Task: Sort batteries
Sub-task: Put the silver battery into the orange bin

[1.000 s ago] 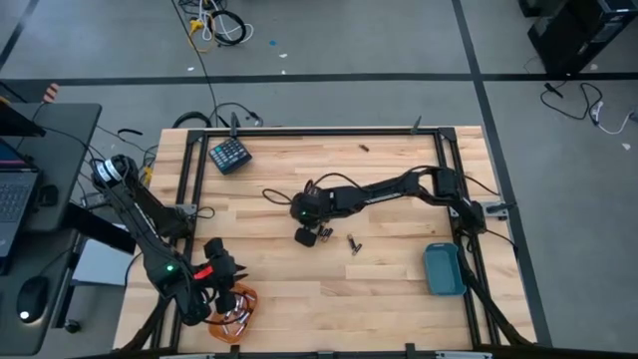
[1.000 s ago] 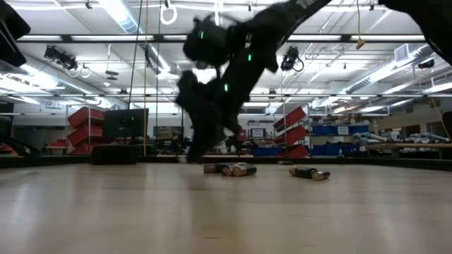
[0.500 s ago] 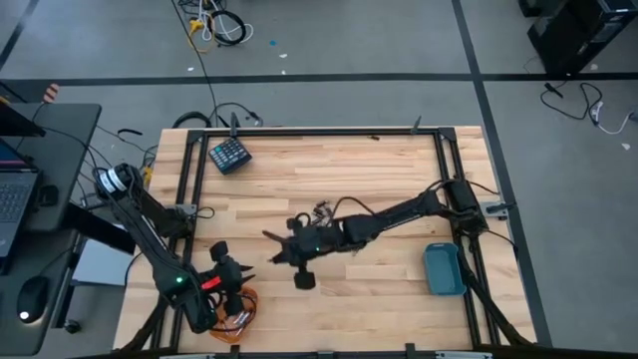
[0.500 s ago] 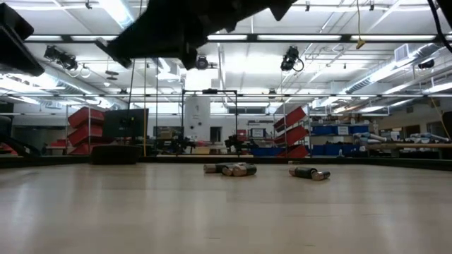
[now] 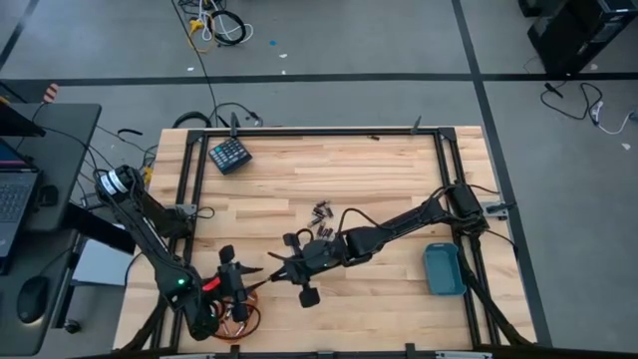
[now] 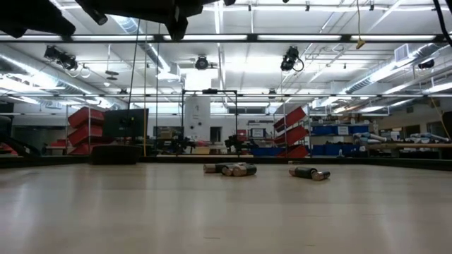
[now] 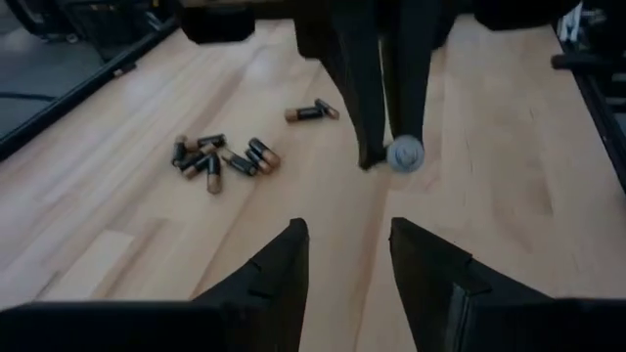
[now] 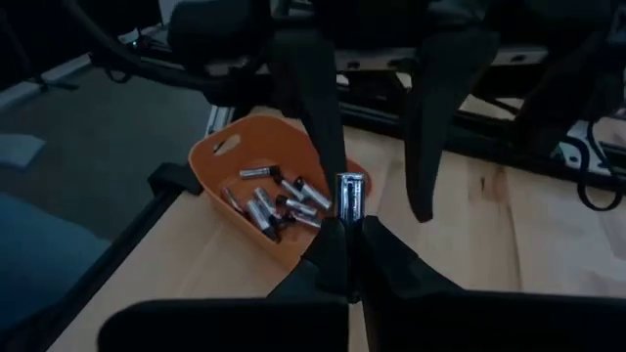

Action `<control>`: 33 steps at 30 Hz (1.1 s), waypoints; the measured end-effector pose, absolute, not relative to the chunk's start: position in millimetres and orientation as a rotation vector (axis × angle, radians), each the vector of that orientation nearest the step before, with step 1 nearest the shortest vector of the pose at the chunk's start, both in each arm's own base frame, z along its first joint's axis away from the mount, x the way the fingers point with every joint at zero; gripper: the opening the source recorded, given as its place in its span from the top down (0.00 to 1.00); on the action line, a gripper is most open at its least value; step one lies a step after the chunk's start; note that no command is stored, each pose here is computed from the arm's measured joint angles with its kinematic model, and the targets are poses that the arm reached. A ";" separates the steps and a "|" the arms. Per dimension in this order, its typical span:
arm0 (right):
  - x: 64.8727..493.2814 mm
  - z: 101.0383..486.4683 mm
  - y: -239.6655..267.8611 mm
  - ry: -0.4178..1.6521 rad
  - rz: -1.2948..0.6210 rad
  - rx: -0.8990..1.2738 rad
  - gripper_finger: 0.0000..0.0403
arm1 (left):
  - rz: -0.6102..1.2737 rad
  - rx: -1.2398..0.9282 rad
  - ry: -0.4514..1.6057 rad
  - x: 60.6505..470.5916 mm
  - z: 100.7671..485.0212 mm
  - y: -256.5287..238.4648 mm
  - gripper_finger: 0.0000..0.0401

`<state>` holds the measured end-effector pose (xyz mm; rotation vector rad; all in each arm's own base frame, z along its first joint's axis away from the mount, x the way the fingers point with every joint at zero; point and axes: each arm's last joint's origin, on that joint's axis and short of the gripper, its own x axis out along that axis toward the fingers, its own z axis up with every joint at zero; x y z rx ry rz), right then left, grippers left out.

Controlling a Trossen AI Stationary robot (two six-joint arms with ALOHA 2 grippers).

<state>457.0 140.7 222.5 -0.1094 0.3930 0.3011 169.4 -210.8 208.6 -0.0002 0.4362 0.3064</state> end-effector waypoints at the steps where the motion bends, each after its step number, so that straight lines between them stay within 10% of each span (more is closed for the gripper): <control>1: 457.0 222.5 140.7 0.393 0.299 -0.110 1.00 | 0.303 0.005 0.429 170.0 209.3 -211.6 0.64; 22: 455.0 214.2 132.7 0.497 0.173 -0.047 1.00 | 0.232 -0.089 0.498 169.3 224.5 -207.6 0.64; 33: 453.2 201.0 105.0 0.667 0.054 0.086 1.00 | 0.595 -0.067 0.801 157.7 232.7 -147.4 0.64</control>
